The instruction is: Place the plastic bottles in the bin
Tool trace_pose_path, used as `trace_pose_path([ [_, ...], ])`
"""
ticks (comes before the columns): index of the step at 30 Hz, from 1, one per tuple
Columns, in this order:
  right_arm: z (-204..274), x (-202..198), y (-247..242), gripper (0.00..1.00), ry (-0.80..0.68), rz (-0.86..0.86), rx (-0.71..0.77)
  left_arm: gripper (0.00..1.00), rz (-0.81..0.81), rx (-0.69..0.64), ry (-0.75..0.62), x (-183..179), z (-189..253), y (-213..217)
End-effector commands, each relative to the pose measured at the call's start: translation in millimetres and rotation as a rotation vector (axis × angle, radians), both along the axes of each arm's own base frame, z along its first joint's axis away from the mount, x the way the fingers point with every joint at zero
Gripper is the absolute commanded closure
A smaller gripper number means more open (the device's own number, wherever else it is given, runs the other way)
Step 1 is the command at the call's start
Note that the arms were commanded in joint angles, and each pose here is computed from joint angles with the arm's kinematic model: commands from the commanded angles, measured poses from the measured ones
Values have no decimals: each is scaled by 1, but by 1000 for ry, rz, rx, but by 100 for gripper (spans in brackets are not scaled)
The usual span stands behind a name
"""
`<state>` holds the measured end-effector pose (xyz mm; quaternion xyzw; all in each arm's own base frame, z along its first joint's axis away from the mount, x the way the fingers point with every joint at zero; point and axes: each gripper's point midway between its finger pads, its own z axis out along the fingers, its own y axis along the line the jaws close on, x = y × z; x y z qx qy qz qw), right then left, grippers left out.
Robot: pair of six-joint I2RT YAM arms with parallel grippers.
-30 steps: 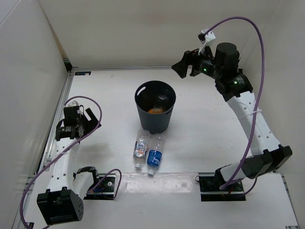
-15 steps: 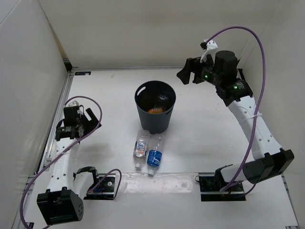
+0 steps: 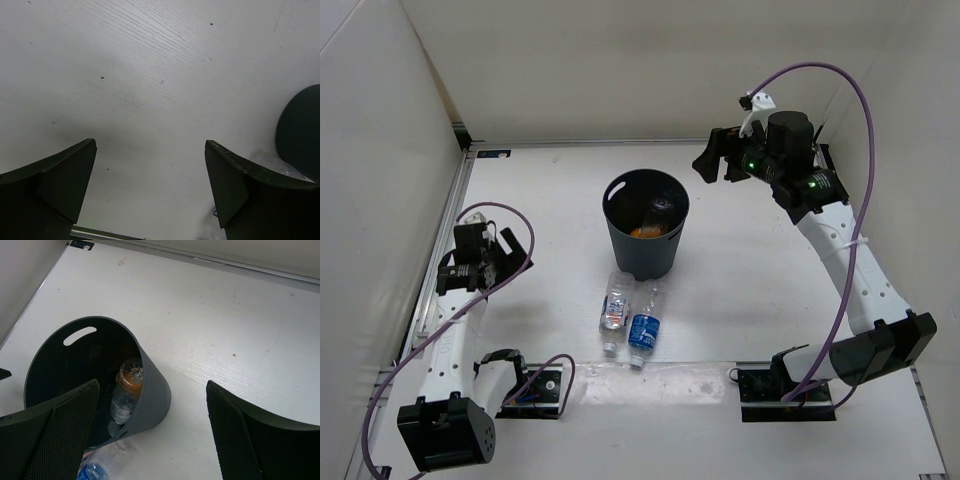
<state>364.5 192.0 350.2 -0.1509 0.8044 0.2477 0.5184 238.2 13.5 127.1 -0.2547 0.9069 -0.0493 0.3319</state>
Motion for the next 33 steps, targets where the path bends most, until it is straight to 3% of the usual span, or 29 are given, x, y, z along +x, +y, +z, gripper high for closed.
trace_pose_path([
  [1,2,1,-2,11,6,-23,20,0,-11,-2,-18,0,6,-1],
  [22,-16,10,-16,11,84,-97,27,0,-27,15,-14,0,9,0],
  [28,-31,10,-29,11,121,-137,12,0,-260,-29,-159,17,27,-36],
  [33,-43,12,-42,11,141,-167,-9,0,-408,-103,-120,8,18,-80],
])
